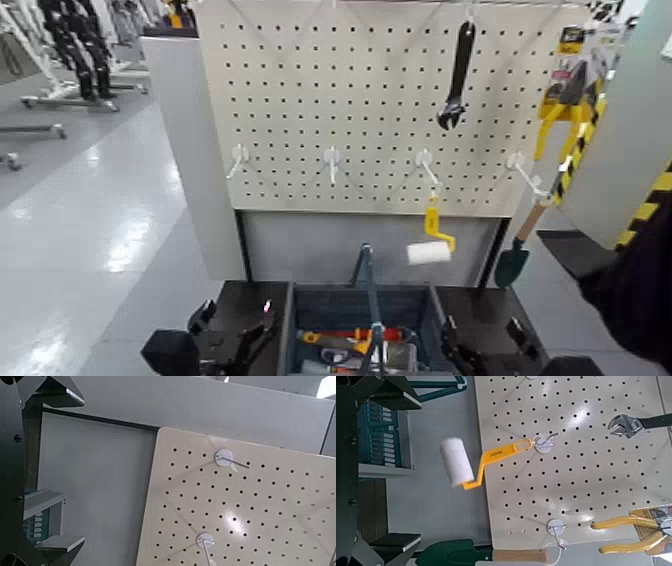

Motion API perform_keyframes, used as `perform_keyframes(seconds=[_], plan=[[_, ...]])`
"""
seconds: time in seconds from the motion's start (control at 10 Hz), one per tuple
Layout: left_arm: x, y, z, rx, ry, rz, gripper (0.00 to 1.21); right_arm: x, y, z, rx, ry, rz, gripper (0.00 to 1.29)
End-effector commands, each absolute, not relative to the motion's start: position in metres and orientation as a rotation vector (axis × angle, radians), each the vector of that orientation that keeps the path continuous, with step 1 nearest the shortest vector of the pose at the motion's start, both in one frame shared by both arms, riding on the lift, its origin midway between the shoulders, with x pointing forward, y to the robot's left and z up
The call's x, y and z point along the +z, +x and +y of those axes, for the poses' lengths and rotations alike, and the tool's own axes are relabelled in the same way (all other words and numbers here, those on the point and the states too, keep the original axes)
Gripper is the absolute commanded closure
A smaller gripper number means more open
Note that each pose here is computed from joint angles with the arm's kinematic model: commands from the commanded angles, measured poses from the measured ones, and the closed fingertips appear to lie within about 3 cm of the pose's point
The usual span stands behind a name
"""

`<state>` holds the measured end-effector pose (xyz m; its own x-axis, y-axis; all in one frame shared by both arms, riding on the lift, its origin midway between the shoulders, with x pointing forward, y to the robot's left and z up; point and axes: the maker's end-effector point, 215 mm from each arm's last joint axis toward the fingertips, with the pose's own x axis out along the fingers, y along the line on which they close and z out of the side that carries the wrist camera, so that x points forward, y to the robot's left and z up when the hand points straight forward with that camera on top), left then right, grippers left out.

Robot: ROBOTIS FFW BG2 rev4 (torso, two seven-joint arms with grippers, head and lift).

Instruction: Put the yellow roller into the crate.

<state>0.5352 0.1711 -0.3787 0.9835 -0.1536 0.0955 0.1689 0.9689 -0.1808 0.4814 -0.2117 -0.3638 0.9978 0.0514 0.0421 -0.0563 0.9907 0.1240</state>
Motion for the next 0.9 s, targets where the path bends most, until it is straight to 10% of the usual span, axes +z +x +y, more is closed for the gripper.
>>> perform_keyframes(seconds=[0.1,0.9], plan=[[-0.378,0.536,0.170,-0.166,-0.185,-0.079,0.09,-0.367,0.479,-0.216,0.033,0.126,-0.036,0.13],[-0.382,0.536,0.169,-0.159,-0.187,-0.067,0.10,-0.334,0.534,-0.230,0.231,0.035,0.003,0.13]])
